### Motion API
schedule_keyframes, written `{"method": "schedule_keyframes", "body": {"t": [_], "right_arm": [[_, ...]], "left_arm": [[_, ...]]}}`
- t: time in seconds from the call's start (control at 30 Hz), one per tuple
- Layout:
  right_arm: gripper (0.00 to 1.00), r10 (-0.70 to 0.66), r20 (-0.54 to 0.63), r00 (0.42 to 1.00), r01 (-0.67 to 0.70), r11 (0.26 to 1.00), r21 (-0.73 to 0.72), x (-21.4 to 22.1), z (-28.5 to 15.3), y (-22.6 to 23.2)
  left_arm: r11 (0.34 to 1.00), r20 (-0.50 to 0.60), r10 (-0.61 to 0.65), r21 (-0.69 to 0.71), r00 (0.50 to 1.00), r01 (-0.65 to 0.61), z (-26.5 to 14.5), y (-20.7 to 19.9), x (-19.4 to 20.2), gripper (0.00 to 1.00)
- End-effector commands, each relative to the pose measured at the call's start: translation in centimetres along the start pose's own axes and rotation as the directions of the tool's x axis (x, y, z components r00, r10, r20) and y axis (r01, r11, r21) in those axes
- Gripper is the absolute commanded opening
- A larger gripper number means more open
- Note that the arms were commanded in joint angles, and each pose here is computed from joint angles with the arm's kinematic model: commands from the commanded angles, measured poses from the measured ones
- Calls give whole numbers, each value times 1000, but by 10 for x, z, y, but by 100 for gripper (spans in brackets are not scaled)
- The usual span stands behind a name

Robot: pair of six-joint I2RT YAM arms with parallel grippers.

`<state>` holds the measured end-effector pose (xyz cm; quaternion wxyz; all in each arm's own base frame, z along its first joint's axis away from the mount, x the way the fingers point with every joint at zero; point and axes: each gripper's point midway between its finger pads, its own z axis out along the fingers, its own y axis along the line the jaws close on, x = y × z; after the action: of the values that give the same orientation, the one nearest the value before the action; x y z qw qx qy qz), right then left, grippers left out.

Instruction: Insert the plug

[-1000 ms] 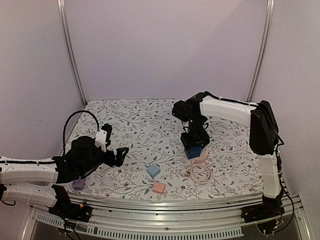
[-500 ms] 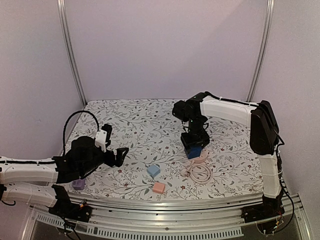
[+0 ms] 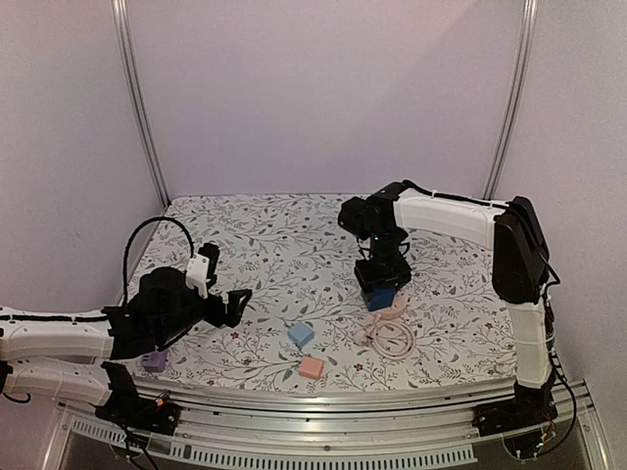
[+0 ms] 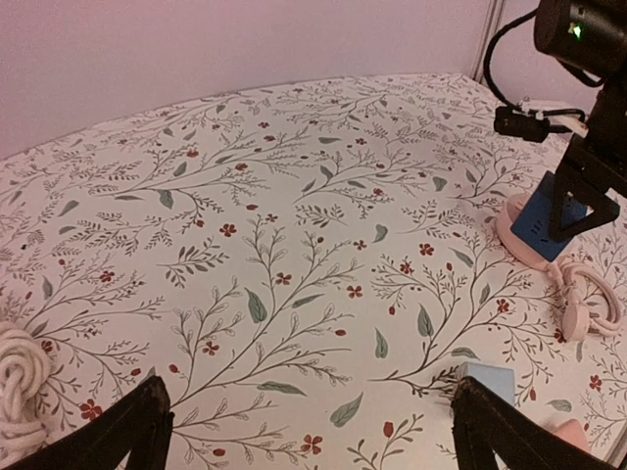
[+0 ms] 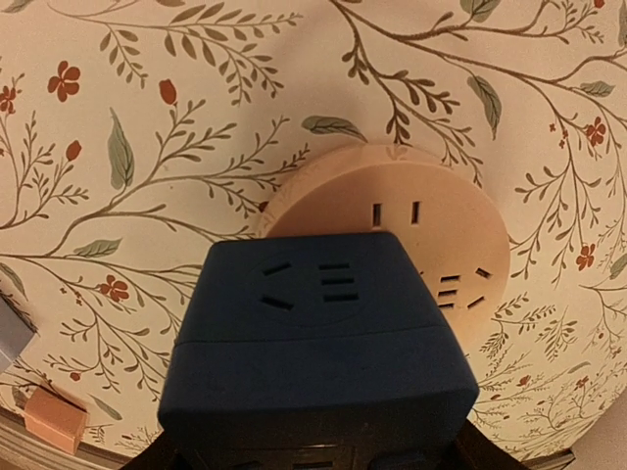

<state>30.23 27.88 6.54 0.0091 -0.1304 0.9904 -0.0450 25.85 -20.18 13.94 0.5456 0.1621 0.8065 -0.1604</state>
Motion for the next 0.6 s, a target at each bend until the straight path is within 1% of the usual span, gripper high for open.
{"method": "schedule_keyframes", "body": {"t": [0.0, 0.1, 0.13, 0.23, 0.33, 0.4, 0.43, 0.57], "right_arm": [[33, 22, 5, 1000, -23, 991, 135, -10, 59, -19], [44, 26, 43, 999, -31, 992, 122, -16, 47, -18], [50, 28, 61, 998, -35, 993, 111, -19, 41, -17], [65, 30, 112, 993, -40, 996, 80, -27, 23, -14], [85, 33, 164, 986, -46, 996, 76, -35, 6, -15], [96, 36, 203, 978, -48, 997, 57, -39, -9, -13], [99, 34, 220, 975, -46, 998, 47, -42, -15, -11], [99, 37, 292, 956, -34, 999, -13, -48, -44, -6]], "left_arm": [[1000, -2, -3, -21, 1000, 3, 0, 6, -2, 99], [1000, 0, -3, -21, 1000, 3, 0, 6, -4, 99], [1000, 0, -2, -22, 1000, 2, 0, 6, -4, 99], [1000, 0, -3, -20, 1000, 3, 1, 5, -5, 99], [1000, -2, -6, -19, 1000, 6, 1, 5, -7, 99], [1000, -6, -8, -22, 1000, 8, 1, 5, -8, 99], [1000, -7, -8, -22, 1000, 8, 1, 4, -9, 100], [1000, -11, -13, -23, 1000, 13, 1, 4, -12, 100]]}}
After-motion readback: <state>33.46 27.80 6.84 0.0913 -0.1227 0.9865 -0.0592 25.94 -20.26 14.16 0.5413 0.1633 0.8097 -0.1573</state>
